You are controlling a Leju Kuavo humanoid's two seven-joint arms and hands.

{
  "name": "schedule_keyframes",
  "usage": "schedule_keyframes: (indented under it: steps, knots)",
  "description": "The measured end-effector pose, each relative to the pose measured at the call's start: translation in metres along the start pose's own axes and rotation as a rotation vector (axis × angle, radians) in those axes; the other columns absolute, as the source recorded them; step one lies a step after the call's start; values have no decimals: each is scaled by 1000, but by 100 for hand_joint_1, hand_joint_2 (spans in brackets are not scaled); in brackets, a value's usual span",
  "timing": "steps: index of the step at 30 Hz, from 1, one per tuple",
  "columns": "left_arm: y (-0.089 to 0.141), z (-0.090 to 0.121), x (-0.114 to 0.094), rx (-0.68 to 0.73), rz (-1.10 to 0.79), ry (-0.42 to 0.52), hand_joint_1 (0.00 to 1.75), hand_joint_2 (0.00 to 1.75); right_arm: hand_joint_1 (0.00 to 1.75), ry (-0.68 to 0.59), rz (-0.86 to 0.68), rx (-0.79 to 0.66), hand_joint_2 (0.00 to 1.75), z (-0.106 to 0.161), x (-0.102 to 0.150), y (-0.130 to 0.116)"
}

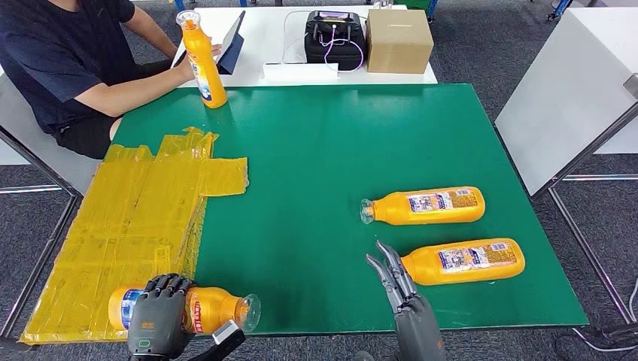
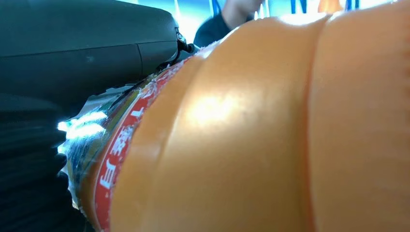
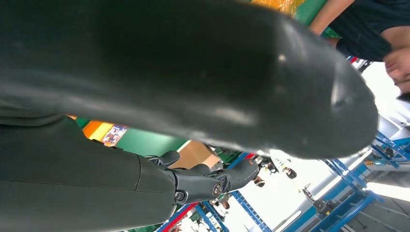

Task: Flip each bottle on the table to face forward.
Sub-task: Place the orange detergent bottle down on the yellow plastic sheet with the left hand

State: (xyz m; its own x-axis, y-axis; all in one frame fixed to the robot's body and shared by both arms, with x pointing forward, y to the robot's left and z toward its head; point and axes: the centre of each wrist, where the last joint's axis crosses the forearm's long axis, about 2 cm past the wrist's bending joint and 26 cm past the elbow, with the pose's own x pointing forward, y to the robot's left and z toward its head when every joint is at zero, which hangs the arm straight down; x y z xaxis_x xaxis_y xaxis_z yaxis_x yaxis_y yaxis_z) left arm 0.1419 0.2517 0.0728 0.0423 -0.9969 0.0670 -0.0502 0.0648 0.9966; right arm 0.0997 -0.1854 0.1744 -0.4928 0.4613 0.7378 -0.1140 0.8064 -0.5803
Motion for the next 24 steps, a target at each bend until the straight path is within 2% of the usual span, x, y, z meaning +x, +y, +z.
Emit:
schedule_keyframes:
  steps: [4,11,17,20,21,24]
  knots:
    - [-1,0,-1,-7,-5,3,175,175,0,0,1,0,0,0,0,0]
    - [-17,-7,-17,-75,-86,0,175,175,0,10,28,-4,0,8,-3,-12]
    - [-19,-7,-18,-81,-93,-6,175,175,0,11,31,-3,0,9,-4,-13]
    - [-19,-7,-18,-86,-96,-1,175,175,0,12,34,-4,131,9,-4,-13]
    - [-19,-7,-18,-89,-97,4,148,175,0,13,35,-5,175,9,-4,-14]
    - [-19,-7,-18,-97,-103,24,17,175,0,22,40,-9,175,11,-4,-15]
